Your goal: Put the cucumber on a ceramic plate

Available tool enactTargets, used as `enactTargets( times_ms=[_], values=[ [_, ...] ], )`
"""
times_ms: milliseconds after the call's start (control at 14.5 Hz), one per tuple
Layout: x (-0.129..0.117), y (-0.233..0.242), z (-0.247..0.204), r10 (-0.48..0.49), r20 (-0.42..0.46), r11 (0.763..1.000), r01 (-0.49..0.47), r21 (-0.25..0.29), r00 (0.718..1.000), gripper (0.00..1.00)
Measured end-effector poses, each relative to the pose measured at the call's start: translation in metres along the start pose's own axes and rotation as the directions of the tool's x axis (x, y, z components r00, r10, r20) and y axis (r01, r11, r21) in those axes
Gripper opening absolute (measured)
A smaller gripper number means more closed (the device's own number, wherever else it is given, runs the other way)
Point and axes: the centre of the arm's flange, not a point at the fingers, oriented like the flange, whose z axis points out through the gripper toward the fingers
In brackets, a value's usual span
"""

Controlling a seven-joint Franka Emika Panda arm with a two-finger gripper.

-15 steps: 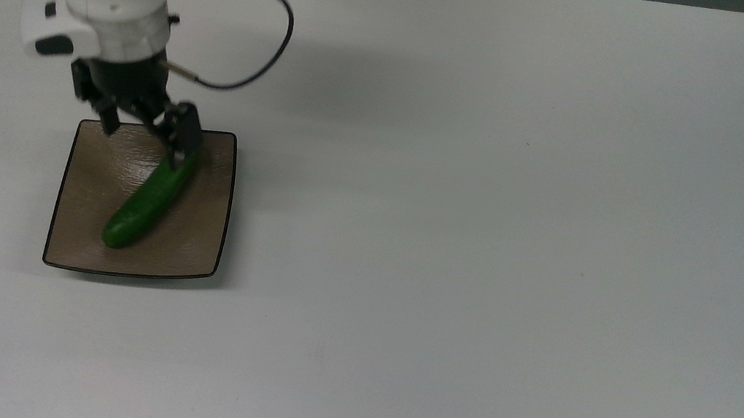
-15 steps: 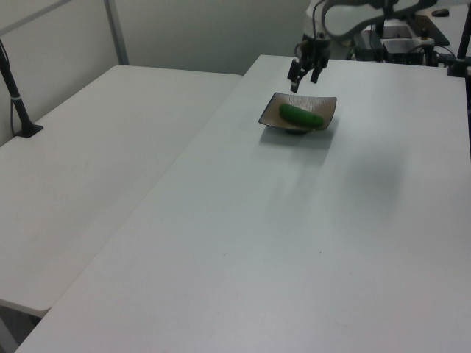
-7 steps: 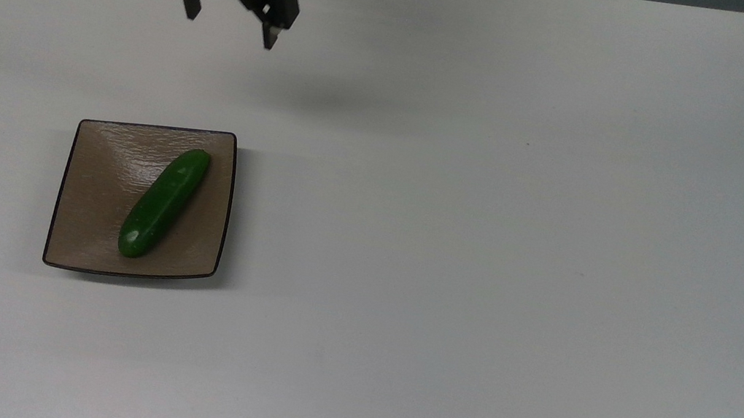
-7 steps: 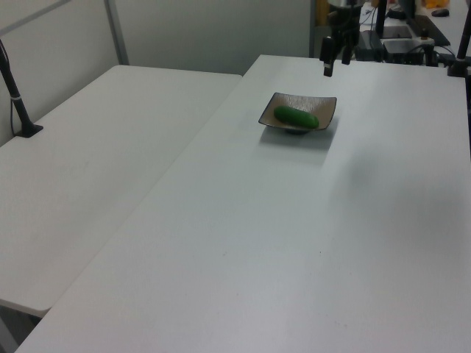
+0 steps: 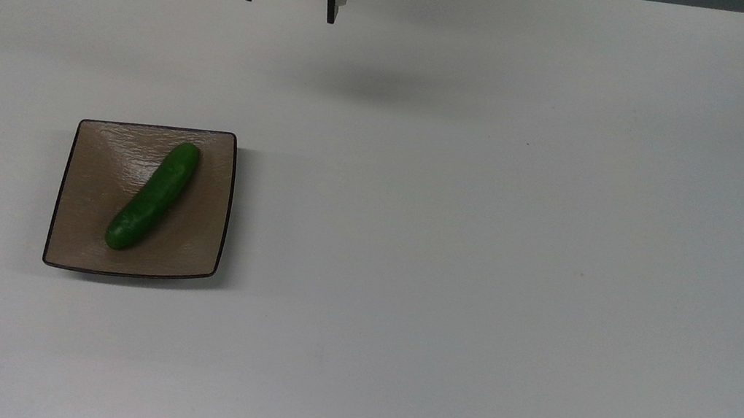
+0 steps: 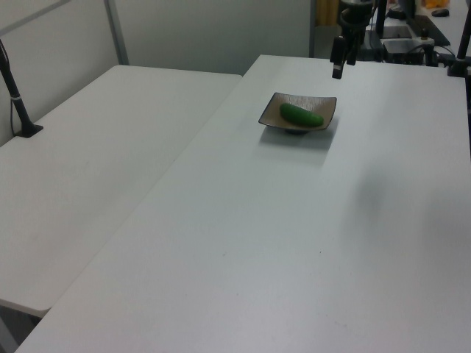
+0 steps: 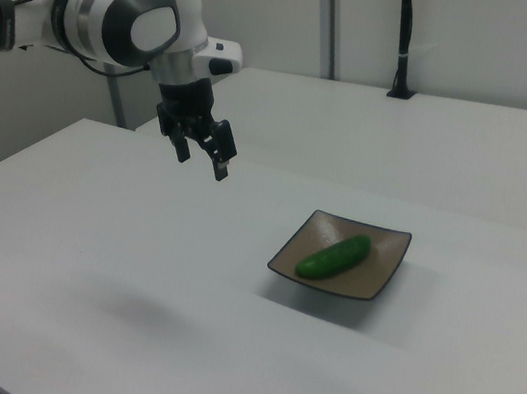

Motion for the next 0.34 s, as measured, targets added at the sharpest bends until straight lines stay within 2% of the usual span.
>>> enactTargets(
  times_ms=[345],
  values=[
    [-0.001,-0.011,-0.001,-0.027,-0.001,1.000,0.027,0.004,1.000,1.00]
  ],
)
